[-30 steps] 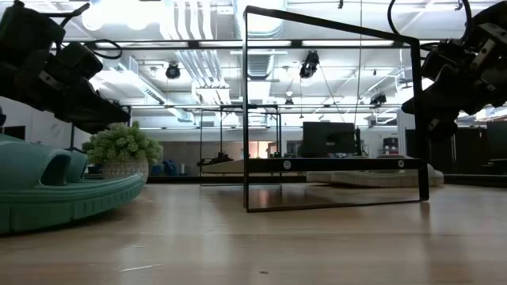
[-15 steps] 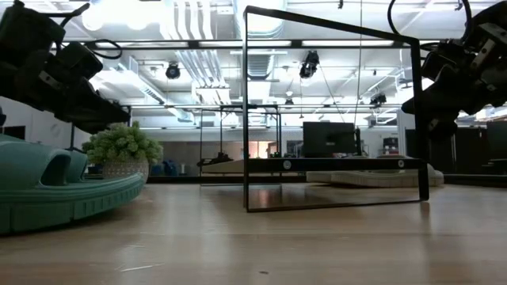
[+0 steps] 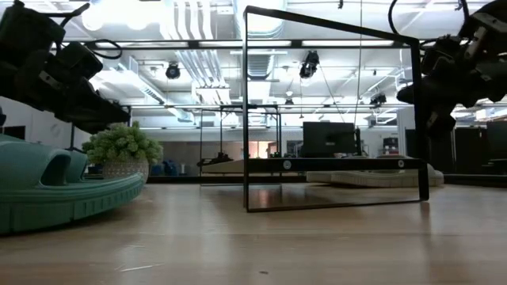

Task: Pick and place slides into the shelf
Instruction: Put the gray slipper on the shelf

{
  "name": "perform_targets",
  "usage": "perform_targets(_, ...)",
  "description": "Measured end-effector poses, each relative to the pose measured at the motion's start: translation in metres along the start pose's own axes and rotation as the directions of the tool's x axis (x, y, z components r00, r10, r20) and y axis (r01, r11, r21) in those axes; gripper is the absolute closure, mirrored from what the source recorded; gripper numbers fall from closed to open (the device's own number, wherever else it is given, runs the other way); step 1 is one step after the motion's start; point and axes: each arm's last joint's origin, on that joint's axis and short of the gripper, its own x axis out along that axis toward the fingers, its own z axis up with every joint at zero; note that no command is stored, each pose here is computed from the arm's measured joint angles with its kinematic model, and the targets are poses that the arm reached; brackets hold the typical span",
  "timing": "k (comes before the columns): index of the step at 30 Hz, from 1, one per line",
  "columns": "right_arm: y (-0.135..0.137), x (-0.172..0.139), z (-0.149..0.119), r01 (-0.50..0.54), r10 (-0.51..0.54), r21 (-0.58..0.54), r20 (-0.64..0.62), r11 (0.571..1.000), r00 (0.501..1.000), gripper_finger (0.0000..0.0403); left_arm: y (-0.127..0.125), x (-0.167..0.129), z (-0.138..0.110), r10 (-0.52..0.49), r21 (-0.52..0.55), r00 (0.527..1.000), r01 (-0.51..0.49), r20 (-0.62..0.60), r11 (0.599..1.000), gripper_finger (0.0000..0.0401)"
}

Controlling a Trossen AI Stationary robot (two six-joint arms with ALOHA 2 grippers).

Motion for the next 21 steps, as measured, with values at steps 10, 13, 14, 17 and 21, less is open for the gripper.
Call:
perform_targets(10,0.014,-0.006,0.028,-0.121,0.051,0.177,0.356,0.977,0.933,0.0394,-0.006,-0.010,0.043,-0.047,-0.091,0.896,0.097,0.442,0.991,0.0401)
perform_targets(13,0.019,-0.011,0.039,-0.149,0.028,0.195,0.514,0.969,0.858,0.0394,-0.007,-0.025,0.065,-0.010,-0.168,0.737,0.167,0.676,0.972,0.0401)
perform_targets(14,0.020,-0.014,0.043,-0.158,0.013,0.206,0.569,0.966,0.823,0.0394,-0.006,-0.031,0.071,0.025,-0.209,0.670,0.195,0.742,0.958,0.0401)
perform_targets(17,0.025,-0.022,0.053,-0.185,0.008,0.185,0.686,0.965,0.727,0.0394,-0.006,-0.046,0.083,0.081,-0.224,0.501,0.231,0.862,0.947,0.0401)
perform_targets(21,0.029,-0.028,0.059,-0.195,0.036,0.126,0.747,0.973,0.663,0.0389,-0.007,-0.047,0.091,0.079,-0.185,0.472,0.182,0.878,0.966,0.0401)
